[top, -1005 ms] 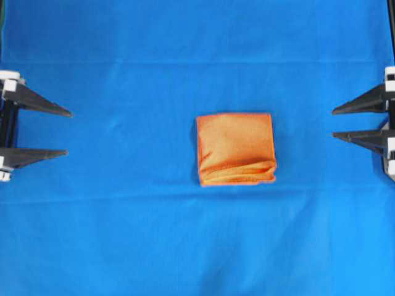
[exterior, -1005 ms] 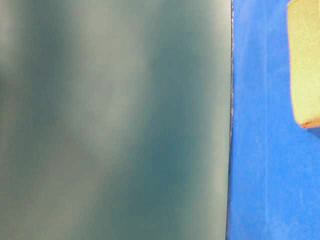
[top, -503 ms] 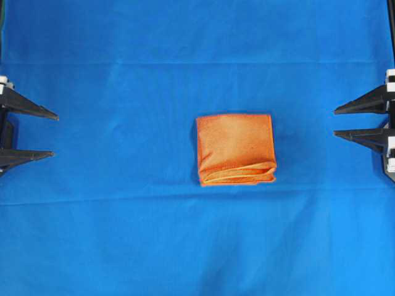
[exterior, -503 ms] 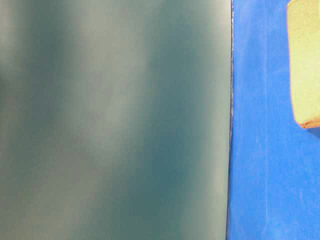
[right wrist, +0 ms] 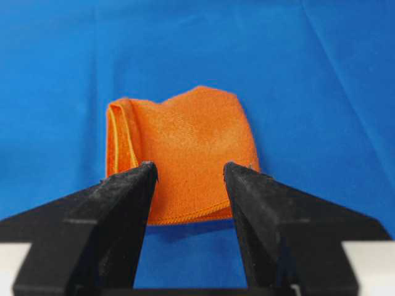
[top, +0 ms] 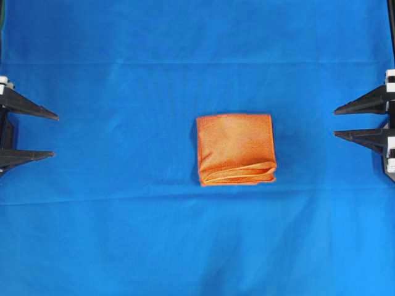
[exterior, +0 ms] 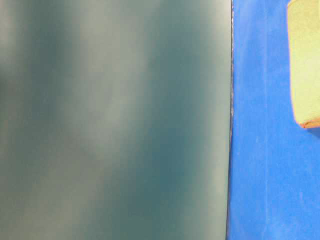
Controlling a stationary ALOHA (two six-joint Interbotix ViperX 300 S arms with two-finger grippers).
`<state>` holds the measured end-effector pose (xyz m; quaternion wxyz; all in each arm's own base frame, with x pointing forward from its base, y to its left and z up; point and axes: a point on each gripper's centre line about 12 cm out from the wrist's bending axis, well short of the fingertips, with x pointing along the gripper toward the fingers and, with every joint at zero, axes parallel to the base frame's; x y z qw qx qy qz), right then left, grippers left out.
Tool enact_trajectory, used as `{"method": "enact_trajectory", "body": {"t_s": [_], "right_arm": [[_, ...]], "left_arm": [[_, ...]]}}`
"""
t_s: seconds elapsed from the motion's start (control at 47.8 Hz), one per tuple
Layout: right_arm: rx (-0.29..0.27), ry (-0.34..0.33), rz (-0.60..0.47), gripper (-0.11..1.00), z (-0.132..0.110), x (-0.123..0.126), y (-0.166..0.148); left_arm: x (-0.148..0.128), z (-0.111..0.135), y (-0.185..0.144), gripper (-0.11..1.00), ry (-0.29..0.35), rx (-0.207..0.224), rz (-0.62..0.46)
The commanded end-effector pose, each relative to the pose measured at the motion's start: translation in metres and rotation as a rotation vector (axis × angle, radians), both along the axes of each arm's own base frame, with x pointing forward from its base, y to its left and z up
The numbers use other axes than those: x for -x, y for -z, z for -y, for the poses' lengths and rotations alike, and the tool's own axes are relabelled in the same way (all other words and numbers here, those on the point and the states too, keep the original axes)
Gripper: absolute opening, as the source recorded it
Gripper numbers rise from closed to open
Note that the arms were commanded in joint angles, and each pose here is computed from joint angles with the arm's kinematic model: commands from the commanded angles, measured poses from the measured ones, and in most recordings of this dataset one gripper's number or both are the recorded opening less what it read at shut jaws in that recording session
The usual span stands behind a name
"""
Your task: Fold the orange towel.
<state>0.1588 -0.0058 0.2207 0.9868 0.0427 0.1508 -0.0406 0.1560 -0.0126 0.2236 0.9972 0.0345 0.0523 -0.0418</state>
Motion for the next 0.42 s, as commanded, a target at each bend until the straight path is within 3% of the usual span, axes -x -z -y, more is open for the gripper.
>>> {"method": "enact_trajectory", "body": {"t_s": [0.0,0.398], "right_arm": [[-0.006,-0.003,0.006,0.55,-0.0005,-0.0023,-0.0032],[-0.007,-0.003,0.004,0.55,-0.0006,-0.0025,-0.0030]], "left_arm": [[-0.0020,0.0006,-0.0041,0.70,0.003,0.004,0.007],[-0.0018,0.0006,-0.0041,0.70,0.003,0.002,0.008]]}}
